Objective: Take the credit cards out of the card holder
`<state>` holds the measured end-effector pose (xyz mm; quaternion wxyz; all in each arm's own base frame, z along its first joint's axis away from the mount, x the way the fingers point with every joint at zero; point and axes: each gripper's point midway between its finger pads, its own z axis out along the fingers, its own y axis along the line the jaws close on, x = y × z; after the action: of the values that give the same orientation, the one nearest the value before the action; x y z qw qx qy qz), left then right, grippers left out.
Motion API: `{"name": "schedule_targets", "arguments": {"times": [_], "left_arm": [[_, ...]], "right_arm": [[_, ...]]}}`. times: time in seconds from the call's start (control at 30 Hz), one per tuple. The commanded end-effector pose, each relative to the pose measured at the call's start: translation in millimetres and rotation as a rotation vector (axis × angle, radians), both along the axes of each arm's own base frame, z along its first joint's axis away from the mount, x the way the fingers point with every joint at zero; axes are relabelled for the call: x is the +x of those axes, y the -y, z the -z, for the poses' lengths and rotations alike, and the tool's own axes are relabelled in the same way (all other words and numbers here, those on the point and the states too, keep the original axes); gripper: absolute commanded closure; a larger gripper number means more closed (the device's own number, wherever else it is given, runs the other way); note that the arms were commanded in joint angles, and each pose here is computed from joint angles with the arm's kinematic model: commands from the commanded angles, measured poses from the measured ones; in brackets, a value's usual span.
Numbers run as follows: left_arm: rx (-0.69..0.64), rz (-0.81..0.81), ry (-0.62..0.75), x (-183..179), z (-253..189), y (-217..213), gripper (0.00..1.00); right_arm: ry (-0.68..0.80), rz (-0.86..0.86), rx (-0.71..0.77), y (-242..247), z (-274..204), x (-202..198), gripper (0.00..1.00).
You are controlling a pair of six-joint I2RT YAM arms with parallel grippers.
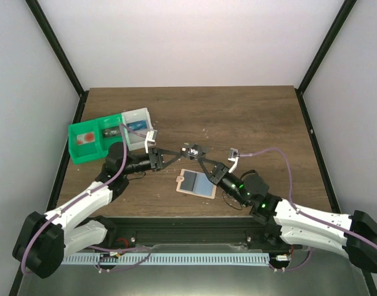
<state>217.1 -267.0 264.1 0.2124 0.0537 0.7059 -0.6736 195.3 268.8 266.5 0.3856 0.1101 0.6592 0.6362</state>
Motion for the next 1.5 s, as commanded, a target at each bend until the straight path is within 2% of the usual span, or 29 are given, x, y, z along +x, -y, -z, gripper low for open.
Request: {"name": "schedule_targets", "arguments": {"times": [0.0, 0.23, 0.37, 0.43, 0.47, 0.63, 0.8, 1.2, 1.3, 1.47], "left_arm": [[-0.013, -0.009, 0.043, -4, -5, -3, 1.00], [0.000, -0.043, 0.056, 0, -5, -6, 1.00], [0.077, -0.091, 0.061, 11, 1, -8, 1.00], [0.104, -0.109, 0.087, 15, -2, -9, 1.00], [0.123, -0.122, 0.090, 18, -2, -10, 1.00], [0.304, -0.251, 0.056, 49, 14, -28, 1.00], [0.338, -0.331, 0.036, 72, 16, -57, 1.00], [0.402, -0.602, -0.172, 130, 62, -187, 1.00], [0.518, -0.712, -0.183, 144, 76, -224, 1.00], [0.590, -0.830, -0.202, 161, 81, -273, 1.00]], "right_arm": [[-0.018, -0.011, 0.011, 2, 6, -3, 0.90], [-0.024, 0.049, -0.043, 20, 16, -2, 0.31], [-0.001, 0.069, -0.066, 29, 17, -4, 0.16], [0.012, 0.071, -0.083, 31, 18, -5, 0.03], [0.021, 0.071, -0.096, 32, 19, -6, 0.01], [0.047, 0.100, -0.237, 34, 33, -2, 0.00], [0.073, 0.133, -0.320, 41, 36, 1, 0.00], [0.108, 0.202, -0.350, 67, 39, -2, 0.00], [0.140, 0.227, -0.348, 74, 33, -3, 0.00], [0.190, 0.242, -0.345, 80, 20, -5, 0.00]]}}
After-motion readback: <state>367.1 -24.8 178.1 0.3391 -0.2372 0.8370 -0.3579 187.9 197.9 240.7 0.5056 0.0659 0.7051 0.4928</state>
